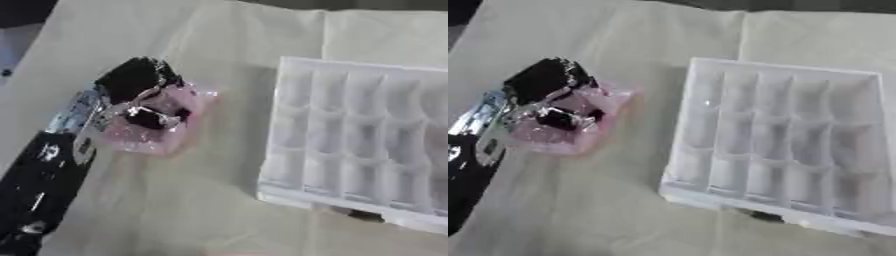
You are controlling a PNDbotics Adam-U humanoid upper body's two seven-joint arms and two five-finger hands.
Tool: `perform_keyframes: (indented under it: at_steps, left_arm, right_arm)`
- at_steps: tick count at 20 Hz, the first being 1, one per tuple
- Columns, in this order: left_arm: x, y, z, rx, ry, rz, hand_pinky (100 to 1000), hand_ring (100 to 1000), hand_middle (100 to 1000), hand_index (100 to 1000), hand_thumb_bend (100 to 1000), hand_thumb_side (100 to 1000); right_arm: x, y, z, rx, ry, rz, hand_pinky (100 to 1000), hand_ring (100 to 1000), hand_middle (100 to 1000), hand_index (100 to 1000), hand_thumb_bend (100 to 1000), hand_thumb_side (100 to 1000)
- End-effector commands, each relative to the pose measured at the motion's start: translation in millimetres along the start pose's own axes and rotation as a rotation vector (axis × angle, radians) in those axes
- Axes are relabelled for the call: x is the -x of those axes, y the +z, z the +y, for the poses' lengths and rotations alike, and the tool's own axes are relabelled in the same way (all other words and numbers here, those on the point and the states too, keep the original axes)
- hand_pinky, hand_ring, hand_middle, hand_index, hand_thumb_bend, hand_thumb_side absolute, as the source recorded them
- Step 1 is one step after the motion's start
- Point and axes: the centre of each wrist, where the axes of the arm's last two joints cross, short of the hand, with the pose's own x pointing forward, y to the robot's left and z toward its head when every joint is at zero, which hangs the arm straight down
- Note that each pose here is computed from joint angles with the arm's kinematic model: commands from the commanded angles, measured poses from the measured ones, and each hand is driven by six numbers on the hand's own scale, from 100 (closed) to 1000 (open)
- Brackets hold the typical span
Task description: Pick up objects on the table and place them in the box.
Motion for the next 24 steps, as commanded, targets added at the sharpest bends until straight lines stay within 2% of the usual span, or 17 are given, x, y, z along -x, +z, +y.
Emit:
perform_keyframes:
  at_steps: [1, 6, 12, 14, 18, 24]
  left_arm:
    - [6.1, 2.8, 4.4, -0.035, -0.026, 0.016, 100, 100, 143, 230, 225, 100]
    - [10.5, 3.8, 8.8, -0.075, -0.023, 0.028, 100, 100, 117, 210, 242, 100]
    - [27.2, 8.1, 30.7, -0.142, -0.034, 0.039, 100, 100, 100, 191, 272, 100]
    - [33.5, 9.4, 39.2, -0.16, -0.038, 0.036, 100, 100, 100, 184, 302, 100]
    - [42.0, 9.0, 52.7, -0.185, -0.043, 0.026, 100, 100, 100, 167, 433, 100]
    - [52.5, 8.9, 63.8, -0.212, -0.04, 0.031, 100, 100, 100, 165, 465, 100]
  right_arm:
    - [-6.8, -3.9, -3.5, -0.005, 0.013, -0.018, 489, 607, 568, 645, 417, 958]
    - [-6.8, -2.8, -3.5, -0.004, 0.014, -0.01, 488, 607, 567, 644, 418, 949]
    - [-6.6, -1.6, -4.0, -0.012, 0.018, 0.0, 489, 606, 565, 644, 418, 938]
    - [-6.5, -1.1, -4.1, -0.017, 0.019, 0.004, 490, 607, 564, 644, 419, 930]
    - [-6.2, -0.5, -4.1, -0.026, 0.019, 0.01, 490, 607, 563, 644, 419, 924]
    - [-5.8, 0.0, -4.1, -0.036, 0.018, 0.015, 492, 607, 560, 644, 420, 914]
